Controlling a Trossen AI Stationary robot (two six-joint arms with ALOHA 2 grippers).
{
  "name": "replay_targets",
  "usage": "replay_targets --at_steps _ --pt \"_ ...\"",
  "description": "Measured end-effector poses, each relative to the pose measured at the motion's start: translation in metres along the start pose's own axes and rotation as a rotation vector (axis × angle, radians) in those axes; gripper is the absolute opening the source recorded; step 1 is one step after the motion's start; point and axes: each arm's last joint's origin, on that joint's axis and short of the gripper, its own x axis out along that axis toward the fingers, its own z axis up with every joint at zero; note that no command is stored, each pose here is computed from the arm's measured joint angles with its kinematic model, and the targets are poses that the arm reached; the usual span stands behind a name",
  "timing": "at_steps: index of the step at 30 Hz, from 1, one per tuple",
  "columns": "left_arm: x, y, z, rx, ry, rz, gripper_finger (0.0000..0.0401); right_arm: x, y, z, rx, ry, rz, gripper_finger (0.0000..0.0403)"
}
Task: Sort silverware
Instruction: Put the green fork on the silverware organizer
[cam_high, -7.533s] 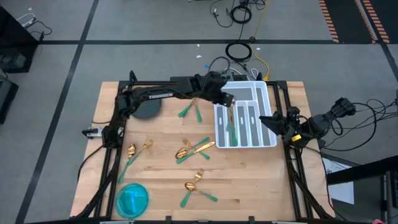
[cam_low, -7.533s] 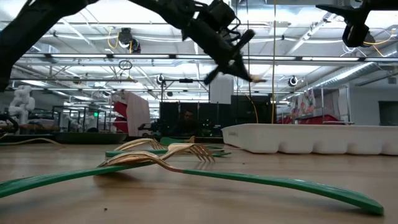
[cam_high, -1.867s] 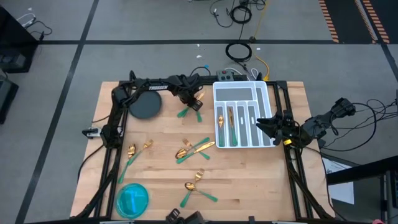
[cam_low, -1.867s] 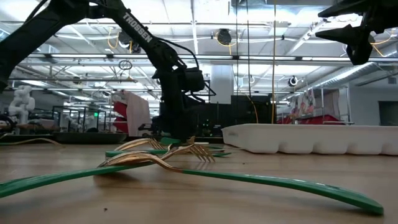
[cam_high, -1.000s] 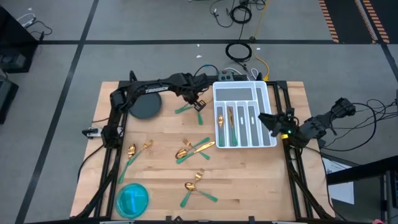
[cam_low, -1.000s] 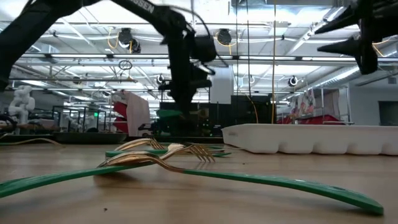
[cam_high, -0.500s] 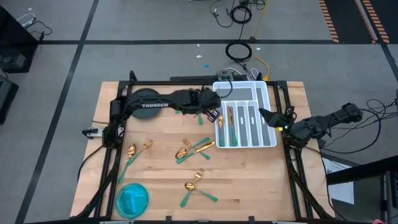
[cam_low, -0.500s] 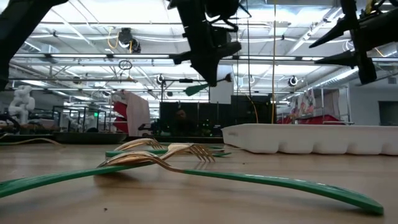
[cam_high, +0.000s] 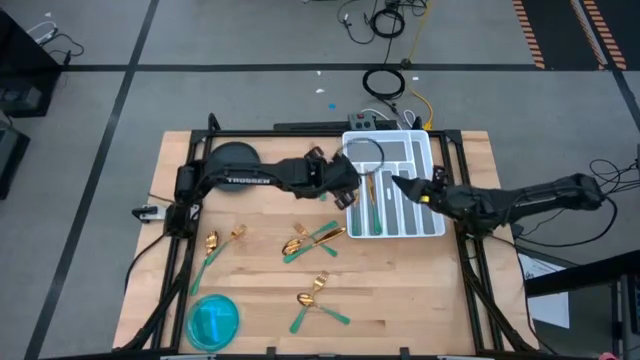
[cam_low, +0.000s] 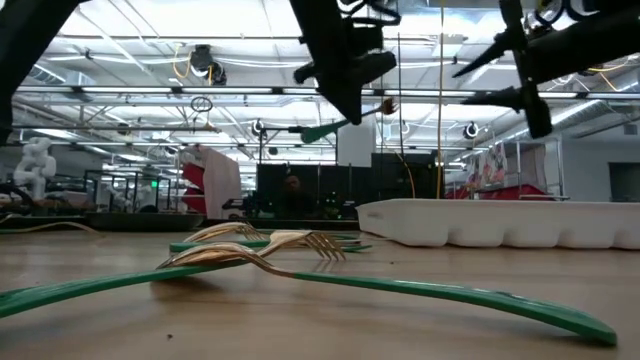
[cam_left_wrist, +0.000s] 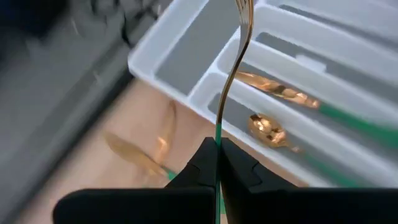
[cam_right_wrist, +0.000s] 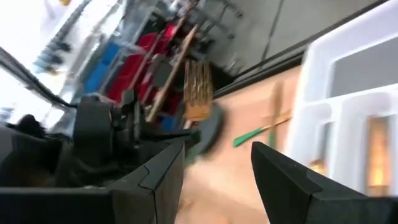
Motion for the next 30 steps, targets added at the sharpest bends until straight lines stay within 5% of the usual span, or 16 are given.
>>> replay_targets --at_steps 6,14,23,30 --pt "-0.016 -0.018 -0.004 0.499 -0.043 0.201 0.0004 0.006 0.016 0.010 0.110 0.073 0.206 0.0180" --pt "-0.015 -0.017 -0.005 0.788 0.000 0.551 0.0004 0.005 0.020 0.013 0.221 0.080 0.258 0.0180" --pt "-0.036 -0.047 0.013 0.938 -0.185 0.546 0.0004 0.013 0.016 0.013 0.288 0.117 0.232 0.0180" --pt "-0.045 -0.060 0.009 1.090 -0.197 0.525 0.0004 0.012 0.017 0.014 0.295 0.142 0.257 0.0180"
